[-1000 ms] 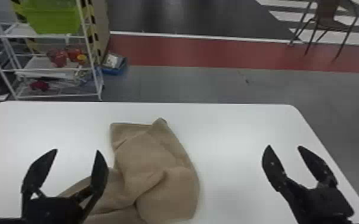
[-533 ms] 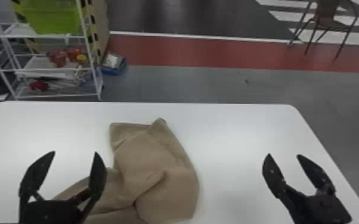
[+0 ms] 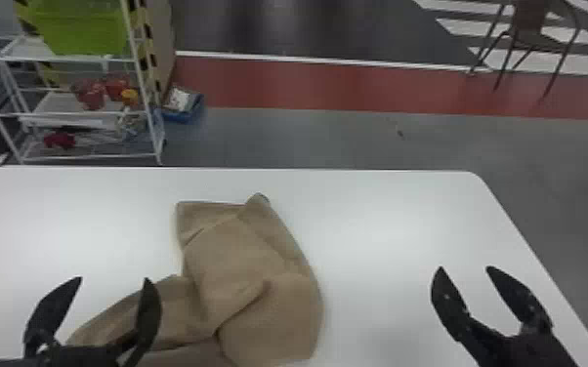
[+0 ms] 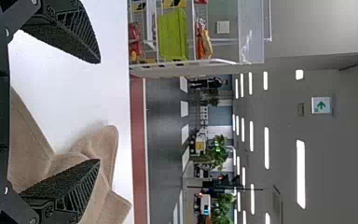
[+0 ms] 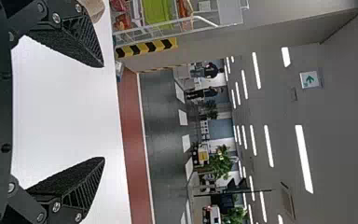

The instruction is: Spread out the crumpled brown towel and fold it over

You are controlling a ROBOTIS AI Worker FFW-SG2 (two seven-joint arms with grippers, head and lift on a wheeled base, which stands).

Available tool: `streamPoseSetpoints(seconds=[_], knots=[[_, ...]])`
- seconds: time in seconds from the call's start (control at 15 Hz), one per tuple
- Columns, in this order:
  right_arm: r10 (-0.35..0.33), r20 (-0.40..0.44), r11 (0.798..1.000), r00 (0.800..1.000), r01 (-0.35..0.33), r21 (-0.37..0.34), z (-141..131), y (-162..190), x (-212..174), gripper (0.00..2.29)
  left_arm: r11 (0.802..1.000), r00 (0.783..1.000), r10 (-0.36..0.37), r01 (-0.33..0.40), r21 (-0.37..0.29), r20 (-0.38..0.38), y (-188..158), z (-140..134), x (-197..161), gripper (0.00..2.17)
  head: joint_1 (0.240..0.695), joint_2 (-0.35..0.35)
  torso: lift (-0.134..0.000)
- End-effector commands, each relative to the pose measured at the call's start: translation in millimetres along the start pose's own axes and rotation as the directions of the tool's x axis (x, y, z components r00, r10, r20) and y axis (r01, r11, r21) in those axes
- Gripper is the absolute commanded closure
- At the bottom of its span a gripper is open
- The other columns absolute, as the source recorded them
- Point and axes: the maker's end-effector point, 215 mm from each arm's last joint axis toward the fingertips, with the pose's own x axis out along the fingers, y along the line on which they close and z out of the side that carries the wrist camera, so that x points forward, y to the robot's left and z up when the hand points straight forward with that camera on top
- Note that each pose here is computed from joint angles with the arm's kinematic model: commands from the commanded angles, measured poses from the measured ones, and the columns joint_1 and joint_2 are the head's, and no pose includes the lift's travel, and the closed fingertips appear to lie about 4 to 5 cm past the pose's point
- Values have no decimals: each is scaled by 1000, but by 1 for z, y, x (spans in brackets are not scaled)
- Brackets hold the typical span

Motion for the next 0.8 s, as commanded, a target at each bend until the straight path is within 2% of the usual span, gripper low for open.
streamPoseSetpoints(seconds=[0.0, 0.13, 0.27, 0.33, 0.47, 0.53, 0.73], knots=[[1, 7, 1000, 1000, -1, -2, 2, 0, 0, 188, 999, 997, 41, -39, 26, -59, 27, -19, -1, 137, 695, -116, -123], [1, 9, 1000, 1000, -1, 2, 1, 1, 1, 188, 996, 995, 73, -69, 47, -70, 49, -22, -6, 157, 695, -75, -123], [4, 7, 1000, 1000, -4, 6, -1, 3, 3, 188, 994, 985, 95, -86, 72, -147, 67, -43, -12, 211, 695, -43, -123], [5, 8, 1000, 1000, -5, 8, -2, 3, 4, 188, 994, 973, 92, -77, 80, -210, 73, -58, -15, 211, 695, -29, -123], [6, 11, 1000, 1000, -6, 10, -2, 4, 6, 188, 997, 934, 65, -43, 70, -350, 80, -90, -29, 211, 695, -5, -123], [6, 15, 1000, 1000, -7, 10, -2, 4, 6, 188, 997, 916, 68, -44, 69, -396, 85, -99, -36, 211, 695, 10, -123], [5, 15, 1000, 1000, -6, 15, -6, 3, 10, 188, 998, 916, 52, -36, 48, -397, 82, -93, -39, 215, 695, 30, -123]])
